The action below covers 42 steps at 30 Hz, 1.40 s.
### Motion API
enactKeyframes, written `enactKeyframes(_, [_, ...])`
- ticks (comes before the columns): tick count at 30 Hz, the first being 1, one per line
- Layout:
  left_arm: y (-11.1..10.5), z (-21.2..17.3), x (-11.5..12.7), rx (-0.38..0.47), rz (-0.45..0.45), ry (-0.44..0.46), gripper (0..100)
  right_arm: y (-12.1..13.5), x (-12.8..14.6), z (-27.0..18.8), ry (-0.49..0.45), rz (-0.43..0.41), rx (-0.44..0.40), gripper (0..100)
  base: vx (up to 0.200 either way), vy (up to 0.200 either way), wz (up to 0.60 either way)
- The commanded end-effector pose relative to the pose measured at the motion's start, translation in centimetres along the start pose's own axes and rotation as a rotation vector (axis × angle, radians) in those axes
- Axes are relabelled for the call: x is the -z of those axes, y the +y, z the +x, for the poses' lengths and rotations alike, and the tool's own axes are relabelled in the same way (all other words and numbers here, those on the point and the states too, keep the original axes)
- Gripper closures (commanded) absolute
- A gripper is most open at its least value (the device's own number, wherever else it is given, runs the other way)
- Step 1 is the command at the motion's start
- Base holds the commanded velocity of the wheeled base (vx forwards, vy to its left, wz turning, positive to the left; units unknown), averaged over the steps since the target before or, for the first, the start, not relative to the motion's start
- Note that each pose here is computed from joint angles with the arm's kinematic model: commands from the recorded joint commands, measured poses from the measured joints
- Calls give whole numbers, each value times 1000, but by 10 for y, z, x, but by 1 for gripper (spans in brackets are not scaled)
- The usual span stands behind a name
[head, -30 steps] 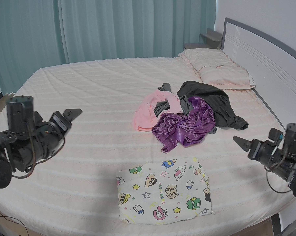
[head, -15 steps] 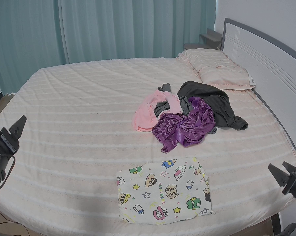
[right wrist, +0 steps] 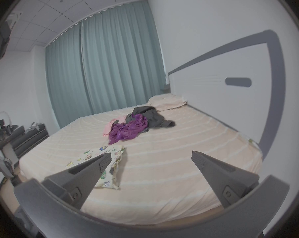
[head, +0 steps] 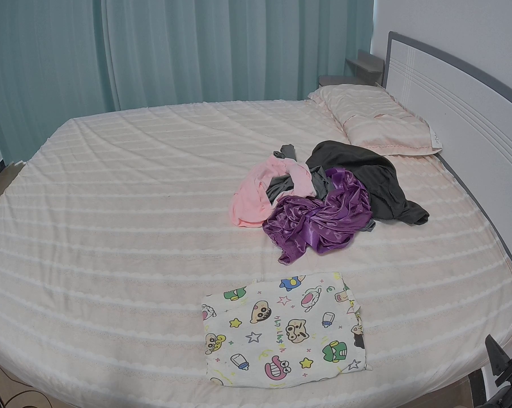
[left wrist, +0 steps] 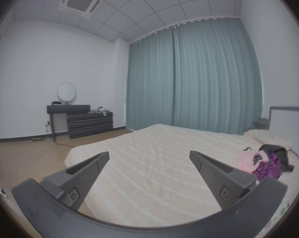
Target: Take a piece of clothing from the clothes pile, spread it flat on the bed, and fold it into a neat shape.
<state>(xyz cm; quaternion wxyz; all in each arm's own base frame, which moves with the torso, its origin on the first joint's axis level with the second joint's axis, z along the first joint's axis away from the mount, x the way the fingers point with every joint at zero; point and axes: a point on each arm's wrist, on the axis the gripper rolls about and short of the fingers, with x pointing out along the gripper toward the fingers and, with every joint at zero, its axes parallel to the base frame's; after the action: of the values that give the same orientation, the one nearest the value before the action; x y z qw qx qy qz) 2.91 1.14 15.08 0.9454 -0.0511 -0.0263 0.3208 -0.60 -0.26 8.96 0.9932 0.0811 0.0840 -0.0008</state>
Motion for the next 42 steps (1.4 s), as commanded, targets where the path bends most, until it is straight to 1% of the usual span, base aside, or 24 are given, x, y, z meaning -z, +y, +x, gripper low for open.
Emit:
enactKeyframes(1, [33, -28, 27, -130, 15, -64, 0, -2, 10, -18, -186, -66, 122, 0, 0, 0, 0])
enactKeyframes(4, [42, -37, 38, -104, 51, -65, 0, -2, 11, -17, -194, -122, 137, 0, 0, 0, 0])
enactKeyframes(7, [44, -41, 56, -97, 101, -49, 0, -2, 11, -17, -189, -131, 108, 0, 0, 0, 0])
enactKeyframes(8, [44, -44, 60, -69, 121, -54, 0, -1, 11, -17, -187, -132, 82, 0, 0, 0, 0])
enactKeyframes(10, [43, -45, 64, 42, 151, -33, 0, 0, 12, -17, -178, -128, 19, 0, 0, 0, 0])
enactKeyframes(11, [42, -45, 63, 79, 141, -38, 0, 1, 12, -17, -175, -124, -2, 0, 0, 0, 0])
enactKeyframes(12, [42, -45, 63, 82, 140, -39, 0, 1, 12, -17, -174, -122, -9, 0, 0, 0, 0])
enactKeyframes(15, [41, -45, 63, 144, 136, -40, 0, 1, 12, -17, -178, -116, -19, 0, 0, 0, 0])
enactKeyframes(16, [39, -45, 63, 196, 135, -39, 0, 1, 11, -17, -182, -129, -18, 0, 0, 0, 0])
enactKeyframes(17, [37, -46, 64, 286, 134, -37, 0, 1, 11, -17, -198, -185, -13, 0, 0, 0, 0])
enactKeyframes(19, [35, -46, 64, 382, 129, -32, 0, 2, 10, -16, -242, -277, -6, 0, 0, 0, 0])
enactKeyframes(22, [33, -47, 64, 490, 72, -15, 0, 1, 11, -15, -229, -271, 4, 0, 0, 0, 0])
enactKeyframes(23, [33, -47, 64, 490, 72, -15, 0, 1, 11, -15, -229, -271, 4, 0, 0, 0, 0])
enactKeyframes(25, [33, -48, 65, 509, 45, -3, 0, 1, 12, -16, -204, -210, 2, 0, 0, 0, 0])
enactKeyframes(27, [33, -48, 65, 512, 45, 1, 0, 1, 13, -16, -188, -201, 13, 0, 0, 0, 0])
enactKeyframes(29, [33, -48, 65, 508, 60, -3, 0, 0, 12, -16, -193, -196, 54, 0, 0, 0, 0])
enactKeyframes(30, [33, -48, 65, 509, 76, -8, 0, -1, 11, -17, -201, -199, 112, 0, 0, 0, 0])
enactKeyframes(31, [33, -48, 65, 509, 79, -9, 0, -2, 11, -17, -204, -200, 119, 0, 0, 0, 0])
enactKeyframes(32, [33, -48, 65, 512, 109, -17, 0, -4, 10, -17, -203, -236, 239, 0, 0, 0, 0])
enactKeyframes(33, [33, -48, 65, 512, 109, -17, 0, -4, 10, -17, -203, -236, 239, 0, 0, 0, 0])
enactKeyframes(34, [33, -48, 65, 511, 119, -21, 0, -5, 9, -18, -217, -275, 309, 0, 0, 0, 0])
enactKeyframes(37, [33, -48, 65, 506, 114, -20, 0, -4, 9, -17, -237, -292, 266, 0, 0, 0, 0])
enactKeyframes(40, [34, -47, 65, 458, 129, -25, 0, -1, 10, -15, -229, -303, 118, 0, 0, 0, 0])
enactKeyframes(42, [34, -47, 65, 448, 124, -25, 0, 1, 11, -15, -226, -248, 19, 0, 0, 0, 0])
